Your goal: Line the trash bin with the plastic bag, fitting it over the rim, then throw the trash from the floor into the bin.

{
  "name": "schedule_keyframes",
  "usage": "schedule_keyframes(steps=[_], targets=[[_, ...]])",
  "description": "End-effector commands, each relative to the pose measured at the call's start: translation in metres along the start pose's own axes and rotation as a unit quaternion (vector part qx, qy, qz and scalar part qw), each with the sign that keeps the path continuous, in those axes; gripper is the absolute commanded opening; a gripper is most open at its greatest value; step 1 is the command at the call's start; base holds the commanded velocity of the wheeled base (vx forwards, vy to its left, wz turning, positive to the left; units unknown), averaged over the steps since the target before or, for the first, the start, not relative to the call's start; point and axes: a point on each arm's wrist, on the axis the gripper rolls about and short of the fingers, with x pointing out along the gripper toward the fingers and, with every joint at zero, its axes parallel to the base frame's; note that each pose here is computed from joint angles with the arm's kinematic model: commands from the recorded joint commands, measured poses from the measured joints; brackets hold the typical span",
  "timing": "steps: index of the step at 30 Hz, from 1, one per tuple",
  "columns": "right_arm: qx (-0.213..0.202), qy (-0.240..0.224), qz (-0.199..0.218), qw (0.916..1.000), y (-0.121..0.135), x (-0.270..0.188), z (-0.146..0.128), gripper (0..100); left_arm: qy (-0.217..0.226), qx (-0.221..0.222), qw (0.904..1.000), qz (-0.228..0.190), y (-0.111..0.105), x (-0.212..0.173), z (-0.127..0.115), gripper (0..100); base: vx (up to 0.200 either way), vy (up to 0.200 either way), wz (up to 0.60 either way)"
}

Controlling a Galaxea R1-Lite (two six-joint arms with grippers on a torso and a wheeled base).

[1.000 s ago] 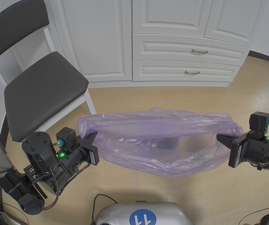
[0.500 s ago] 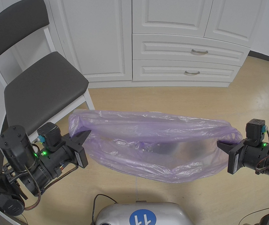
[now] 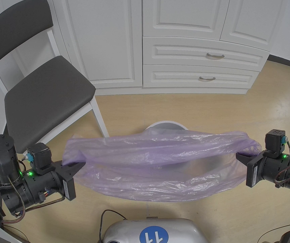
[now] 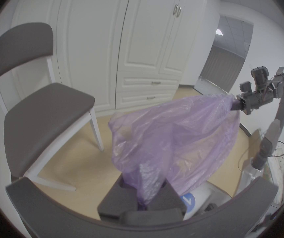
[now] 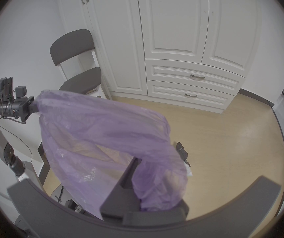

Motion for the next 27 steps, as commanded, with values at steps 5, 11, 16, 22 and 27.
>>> schedule_keyframes(steps=[5,11,16,22,27], targets=[[-0.028,0.028,-0.016,0.9991,-0.005,0.008,-0.011,0,0.004,-0.013,0.9992,-0.037,0.014,-0.049,0.023,0,0.0,0.0,0.0],[-0.061,0.045,-0.024,0.9968,-0.009,0.009,-0.02,0,0.032,-0.017,0.9989,-0.031,0.017,-0.044,0.017,0,0.0,0.0,0.0],[-0.065,0.048,-0.024,0.9964,-0.01,0.008,-0.022,0,0.047,-0.018,0.9982,-0.031,0.017,-0.036,0.014,0,0.0,0.0,0.0],[-0.065,0.042,-0.024,0.9967,-0.01,0.005,-0.021,0,0.058,-0.018,0.9976,-0.034,0.016,-0.033,0.01,0,0.0,0.0,0.0],[-0.07,0.041,-0.024,0.9964,-0.011,0.004,-0.021,0,0.058,-0.017,0.9976,-0.035,0.016,-0.033,0.01,0,0.0,0.0,0.0]])
